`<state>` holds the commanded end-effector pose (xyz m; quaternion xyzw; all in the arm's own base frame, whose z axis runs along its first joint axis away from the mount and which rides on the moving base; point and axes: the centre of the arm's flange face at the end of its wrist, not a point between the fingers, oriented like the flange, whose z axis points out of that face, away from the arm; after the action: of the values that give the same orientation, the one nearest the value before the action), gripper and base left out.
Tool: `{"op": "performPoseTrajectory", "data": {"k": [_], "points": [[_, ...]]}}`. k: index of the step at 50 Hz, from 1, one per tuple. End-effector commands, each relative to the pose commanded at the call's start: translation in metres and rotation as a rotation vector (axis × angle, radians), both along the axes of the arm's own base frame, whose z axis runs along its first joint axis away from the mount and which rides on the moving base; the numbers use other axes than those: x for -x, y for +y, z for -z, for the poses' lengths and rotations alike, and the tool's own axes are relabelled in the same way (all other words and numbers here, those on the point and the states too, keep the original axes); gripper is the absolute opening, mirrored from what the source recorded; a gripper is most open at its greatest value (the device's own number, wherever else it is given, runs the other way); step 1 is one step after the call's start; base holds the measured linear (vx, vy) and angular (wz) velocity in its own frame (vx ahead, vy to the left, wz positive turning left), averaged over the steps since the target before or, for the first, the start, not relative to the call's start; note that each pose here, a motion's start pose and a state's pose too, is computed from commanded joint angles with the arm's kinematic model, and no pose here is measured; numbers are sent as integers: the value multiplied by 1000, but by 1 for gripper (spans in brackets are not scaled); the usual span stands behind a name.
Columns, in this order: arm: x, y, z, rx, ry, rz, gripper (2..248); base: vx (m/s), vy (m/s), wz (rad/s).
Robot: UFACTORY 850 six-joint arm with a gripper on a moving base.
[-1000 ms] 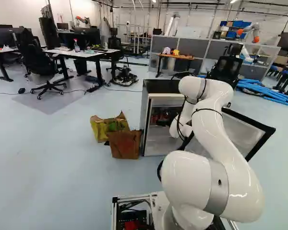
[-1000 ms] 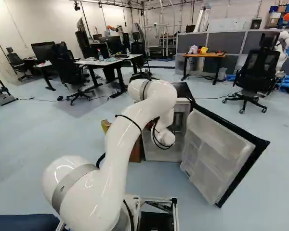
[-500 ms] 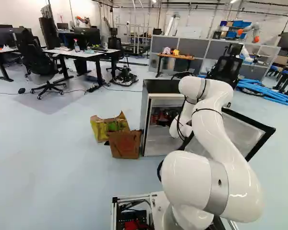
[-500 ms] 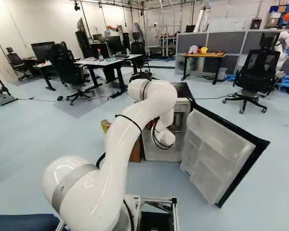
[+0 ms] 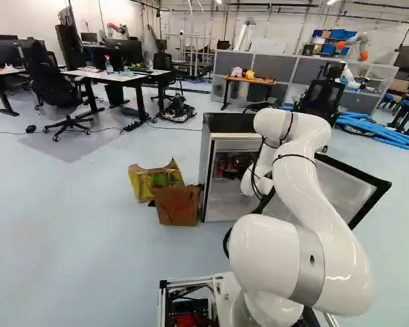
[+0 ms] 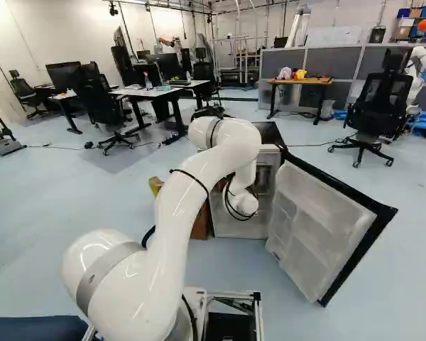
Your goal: Grab a drink from the fridge
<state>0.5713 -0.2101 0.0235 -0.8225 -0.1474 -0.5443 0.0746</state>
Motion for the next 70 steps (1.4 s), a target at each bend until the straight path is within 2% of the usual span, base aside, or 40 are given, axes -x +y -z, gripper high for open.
{"op": "performPoseTrajectory", "data": {"k": [70], "points": [[-30,0,7,22,-47,-21,180,0,0,0]]}}
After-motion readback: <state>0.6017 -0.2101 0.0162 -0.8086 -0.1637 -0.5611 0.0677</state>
